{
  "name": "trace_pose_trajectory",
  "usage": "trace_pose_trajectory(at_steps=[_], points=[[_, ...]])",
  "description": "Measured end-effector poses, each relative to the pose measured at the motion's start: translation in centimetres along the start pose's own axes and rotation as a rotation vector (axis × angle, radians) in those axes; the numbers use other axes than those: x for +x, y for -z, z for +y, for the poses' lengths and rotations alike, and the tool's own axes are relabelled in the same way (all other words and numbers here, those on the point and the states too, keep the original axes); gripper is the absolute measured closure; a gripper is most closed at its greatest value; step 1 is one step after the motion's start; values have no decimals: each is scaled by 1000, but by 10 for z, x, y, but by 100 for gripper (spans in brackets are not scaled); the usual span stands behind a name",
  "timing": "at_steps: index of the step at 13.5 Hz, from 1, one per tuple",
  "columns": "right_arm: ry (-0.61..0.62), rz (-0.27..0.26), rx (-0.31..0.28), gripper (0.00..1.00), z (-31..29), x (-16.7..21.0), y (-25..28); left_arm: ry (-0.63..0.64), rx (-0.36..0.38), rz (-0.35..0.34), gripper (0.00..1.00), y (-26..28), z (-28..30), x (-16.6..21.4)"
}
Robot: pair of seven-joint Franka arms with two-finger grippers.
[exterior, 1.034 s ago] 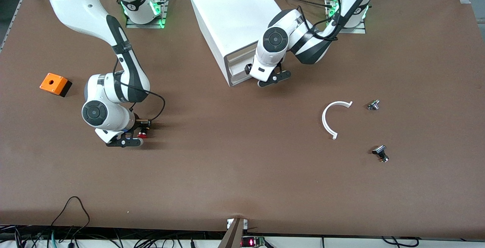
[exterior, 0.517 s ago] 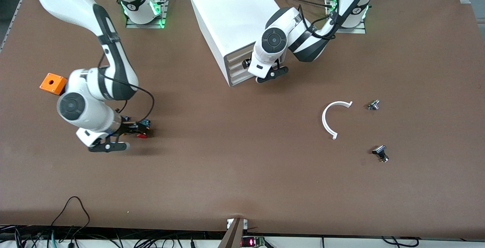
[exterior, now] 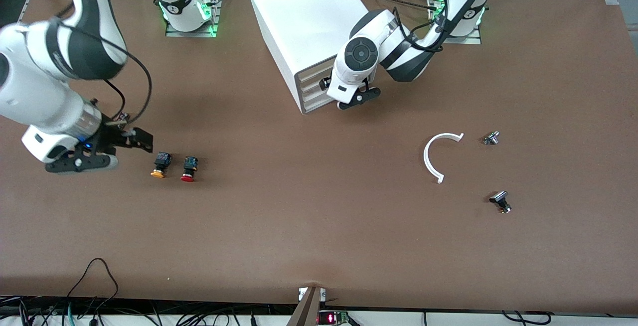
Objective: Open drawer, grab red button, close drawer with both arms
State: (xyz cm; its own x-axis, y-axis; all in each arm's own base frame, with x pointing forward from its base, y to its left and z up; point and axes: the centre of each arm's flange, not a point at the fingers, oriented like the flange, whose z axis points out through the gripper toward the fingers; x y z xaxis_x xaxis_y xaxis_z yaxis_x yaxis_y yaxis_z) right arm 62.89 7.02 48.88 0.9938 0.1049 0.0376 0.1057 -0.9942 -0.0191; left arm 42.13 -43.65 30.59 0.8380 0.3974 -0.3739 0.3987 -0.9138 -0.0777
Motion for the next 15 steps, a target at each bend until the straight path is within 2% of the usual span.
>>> trace_pose_trajectory(at_steps=[2,4,6,9,12,15], points=[[1,29,8,0,0,-11,36,-22,29,53,1,41,-2,12],[-3,-5,16,0,4,-27,67,-64,71,145,1,89,-8,26],[-24,-7,24,0,19,-40,97,-104,85,195,0,135,-20,44],[-73,14,30,0,40,-60,131,-165,63,206,0,197,-57,89],[-149,-20,31,0,35,-80,149,-302,53,203,0,250,-120,142],[-153,-39,29,0,29,-88,155,-426,33,245,0,289,-171,176]])
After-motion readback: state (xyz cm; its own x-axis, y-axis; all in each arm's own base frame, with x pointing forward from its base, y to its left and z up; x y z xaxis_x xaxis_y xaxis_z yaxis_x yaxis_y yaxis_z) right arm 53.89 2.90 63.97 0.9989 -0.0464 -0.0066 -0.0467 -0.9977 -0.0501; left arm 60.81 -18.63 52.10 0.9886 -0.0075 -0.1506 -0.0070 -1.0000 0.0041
